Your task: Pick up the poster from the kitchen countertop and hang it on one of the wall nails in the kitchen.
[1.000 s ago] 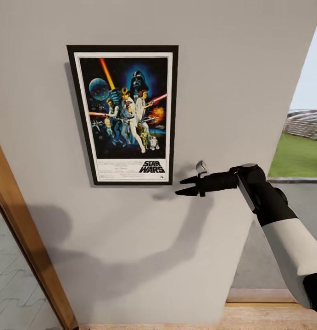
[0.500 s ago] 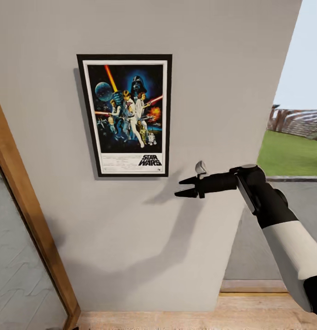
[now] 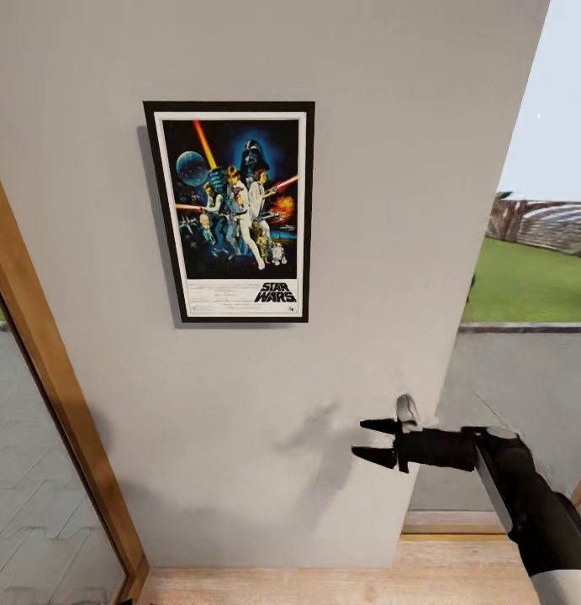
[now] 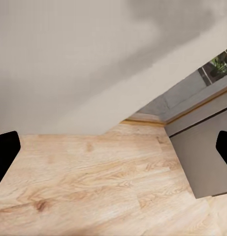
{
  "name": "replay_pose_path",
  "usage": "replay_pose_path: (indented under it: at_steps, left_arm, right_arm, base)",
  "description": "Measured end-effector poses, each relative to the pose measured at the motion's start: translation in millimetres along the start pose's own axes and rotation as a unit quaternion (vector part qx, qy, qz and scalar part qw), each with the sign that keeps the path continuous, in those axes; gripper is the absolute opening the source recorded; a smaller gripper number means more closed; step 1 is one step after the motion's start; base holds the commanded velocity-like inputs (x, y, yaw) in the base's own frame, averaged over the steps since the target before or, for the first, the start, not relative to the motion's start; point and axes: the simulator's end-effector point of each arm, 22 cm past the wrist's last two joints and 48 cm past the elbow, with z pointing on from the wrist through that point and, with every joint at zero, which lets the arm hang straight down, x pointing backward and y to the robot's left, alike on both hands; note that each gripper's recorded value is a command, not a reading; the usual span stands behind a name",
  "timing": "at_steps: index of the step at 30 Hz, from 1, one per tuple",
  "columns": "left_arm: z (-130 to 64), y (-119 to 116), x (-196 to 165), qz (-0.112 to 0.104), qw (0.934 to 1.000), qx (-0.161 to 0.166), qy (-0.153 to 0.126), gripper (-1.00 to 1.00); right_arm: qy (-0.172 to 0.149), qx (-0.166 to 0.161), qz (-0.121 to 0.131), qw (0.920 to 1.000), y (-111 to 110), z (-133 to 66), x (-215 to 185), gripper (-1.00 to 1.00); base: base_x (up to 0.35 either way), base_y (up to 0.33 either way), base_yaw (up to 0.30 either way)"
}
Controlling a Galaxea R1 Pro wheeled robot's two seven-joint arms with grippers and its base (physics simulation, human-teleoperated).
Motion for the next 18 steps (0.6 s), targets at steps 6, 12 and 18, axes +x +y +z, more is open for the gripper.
replay_pose_path:
  at_steps: [6,12,18]
  left_arm:
    - [12.3,13,9,-0.011,0.9988,-0.048,0.000,1.00]
    - [20.3,68,35,-0.029,0.9733,-0.228,0.005,1.00]
    - [-22.6,115,60,-0.033,0.9316,-0.361,0.024,1.00]
  right_arm:
    - [0.029,0.029,0.132,0.9904,-5,-19.1,196,1.00]
    - [0.110,0.191,0.271,0.9369,-2,-63.4,407,1.00]
    - [0.219,0.386,0.311,0.8402,-10,-126.0,512,1.00]
  base:
    - [0.000,0.000,0.000]
    - [0.000,0.000,0.000]
    - [0.000,0.000,0.000]
